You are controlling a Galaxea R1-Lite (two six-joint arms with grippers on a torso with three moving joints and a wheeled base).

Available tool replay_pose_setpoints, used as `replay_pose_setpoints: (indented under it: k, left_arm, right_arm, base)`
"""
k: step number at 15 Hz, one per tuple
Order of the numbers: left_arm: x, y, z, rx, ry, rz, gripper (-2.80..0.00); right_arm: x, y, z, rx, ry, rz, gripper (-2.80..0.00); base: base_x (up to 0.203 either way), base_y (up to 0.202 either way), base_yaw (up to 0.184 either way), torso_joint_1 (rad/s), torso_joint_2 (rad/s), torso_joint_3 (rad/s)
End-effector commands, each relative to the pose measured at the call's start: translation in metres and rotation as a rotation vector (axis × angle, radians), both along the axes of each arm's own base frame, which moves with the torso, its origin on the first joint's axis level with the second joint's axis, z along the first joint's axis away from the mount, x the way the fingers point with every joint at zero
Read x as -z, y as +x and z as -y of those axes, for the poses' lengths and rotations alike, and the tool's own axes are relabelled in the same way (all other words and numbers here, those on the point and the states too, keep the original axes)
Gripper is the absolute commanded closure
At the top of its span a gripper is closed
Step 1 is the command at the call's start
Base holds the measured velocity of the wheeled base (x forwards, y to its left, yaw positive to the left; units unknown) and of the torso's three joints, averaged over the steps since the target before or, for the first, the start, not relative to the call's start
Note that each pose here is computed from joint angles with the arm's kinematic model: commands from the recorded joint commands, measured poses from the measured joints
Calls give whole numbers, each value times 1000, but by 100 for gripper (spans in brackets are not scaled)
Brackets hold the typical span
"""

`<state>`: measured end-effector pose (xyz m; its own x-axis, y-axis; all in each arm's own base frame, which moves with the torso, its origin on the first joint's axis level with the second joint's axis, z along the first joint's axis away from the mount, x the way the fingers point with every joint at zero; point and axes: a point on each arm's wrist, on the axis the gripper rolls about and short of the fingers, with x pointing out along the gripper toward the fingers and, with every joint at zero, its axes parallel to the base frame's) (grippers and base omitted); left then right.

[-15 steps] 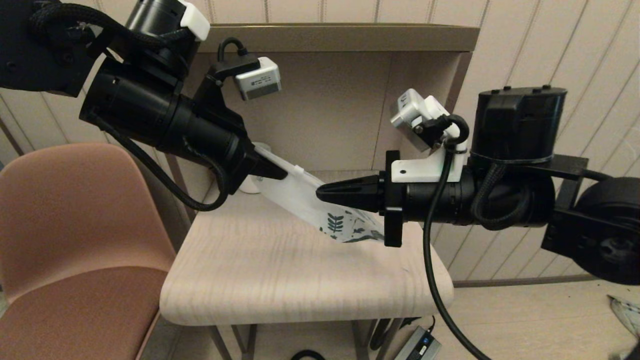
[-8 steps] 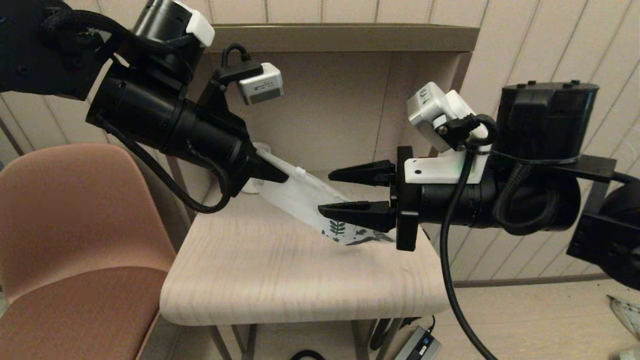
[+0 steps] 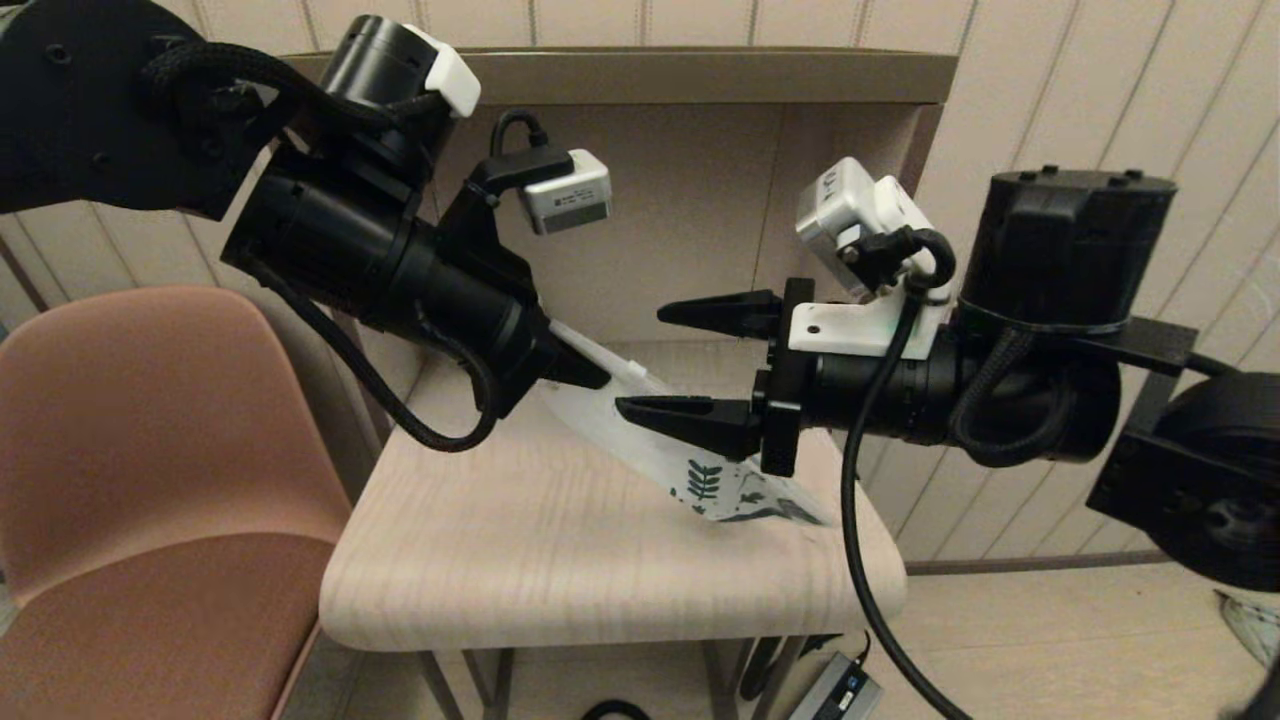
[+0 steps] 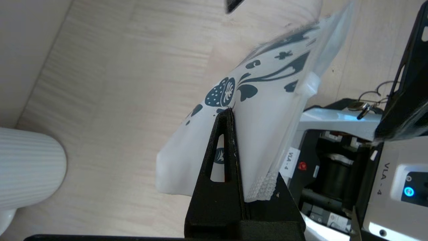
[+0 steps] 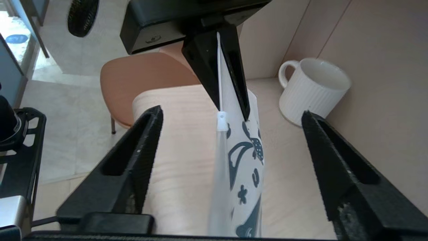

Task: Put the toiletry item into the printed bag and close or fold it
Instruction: Close the strorage bag and place it on the desk

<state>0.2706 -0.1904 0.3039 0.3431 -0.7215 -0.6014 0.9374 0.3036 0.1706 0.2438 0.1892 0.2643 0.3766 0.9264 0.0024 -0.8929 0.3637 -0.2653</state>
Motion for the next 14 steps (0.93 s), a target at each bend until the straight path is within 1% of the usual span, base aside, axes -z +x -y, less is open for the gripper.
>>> replay_pose_setpoints:
  k: [1, 6, 7, 14]
  left_arm:
    - [2, 1, 2, 6, 5, -6, 0]
    - [3, 2, 2, 6, 8, -10, 0]
    - [3, 2, 2, 7, 8, -7, 0]
    - [5, 3, 3, 8, 14, -9, 0]
  right_arm:
    - [5, 4, -3, -4, -8, -8, -280]
    - [6, 6, -4, 0, -10, -12, -280]
    - [7, 6, -4, -1, -10, -12, 0]
    - [8, 5, -4, -7, -15, -14, 0]
  base:
    - [0, 0, 0, 0, 0, 0]
    - [0, 0, 0, 0, 0, 0]
    - [0, 0, 0, 0, 0, 0]
    - [0, 0, 0, 0, 0, 0]
